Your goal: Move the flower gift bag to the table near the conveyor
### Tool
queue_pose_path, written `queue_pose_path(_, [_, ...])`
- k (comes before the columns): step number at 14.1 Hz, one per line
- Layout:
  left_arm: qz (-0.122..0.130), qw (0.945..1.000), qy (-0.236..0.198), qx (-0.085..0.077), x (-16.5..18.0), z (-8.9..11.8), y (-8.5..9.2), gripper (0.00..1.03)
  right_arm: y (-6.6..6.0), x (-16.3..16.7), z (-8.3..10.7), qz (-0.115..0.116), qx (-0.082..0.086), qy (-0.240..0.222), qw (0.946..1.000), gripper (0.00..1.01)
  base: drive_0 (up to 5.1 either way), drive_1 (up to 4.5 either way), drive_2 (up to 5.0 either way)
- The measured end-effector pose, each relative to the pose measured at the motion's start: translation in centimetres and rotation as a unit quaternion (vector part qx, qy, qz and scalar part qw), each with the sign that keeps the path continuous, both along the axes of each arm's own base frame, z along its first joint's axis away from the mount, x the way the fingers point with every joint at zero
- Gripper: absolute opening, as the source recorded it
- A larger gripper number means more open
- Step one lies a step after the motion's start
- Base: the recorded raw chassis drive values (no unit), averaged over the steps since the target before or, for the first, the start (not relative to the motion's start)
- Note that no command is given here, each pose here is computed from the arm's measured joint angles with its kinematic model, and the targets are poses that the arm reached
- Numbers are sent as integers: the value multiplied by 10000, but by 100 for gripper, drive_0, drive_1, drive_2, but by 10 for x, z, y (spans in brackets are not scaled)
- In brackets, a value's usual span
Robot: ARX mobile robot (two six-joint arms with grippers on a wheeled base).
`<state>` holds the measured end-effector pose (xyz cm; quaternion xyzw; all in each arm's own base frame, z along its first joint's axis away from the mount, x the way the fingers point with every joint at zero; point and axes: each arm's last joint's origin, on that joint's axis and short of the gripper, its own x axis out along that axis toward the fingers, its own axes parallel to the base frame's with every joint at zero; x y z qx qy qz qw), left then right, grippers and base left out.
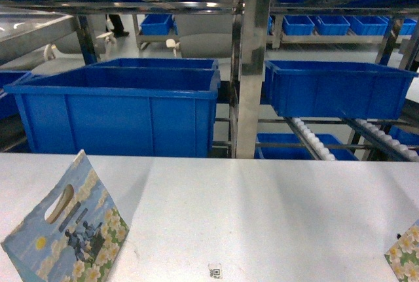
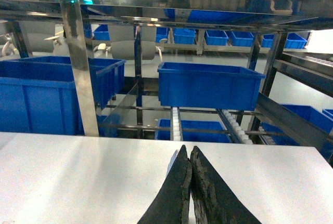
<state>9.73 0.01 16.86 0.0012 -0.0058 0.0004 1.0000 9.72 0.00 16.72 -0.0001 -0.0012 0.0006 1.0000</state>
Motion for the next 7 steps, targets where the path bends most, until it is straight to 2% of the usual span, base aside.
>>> queue_pose_path(7, [2,10000,50,-11,0,-1,0,3,0,0,0,2,0,-8,10000,2,0,0,0])
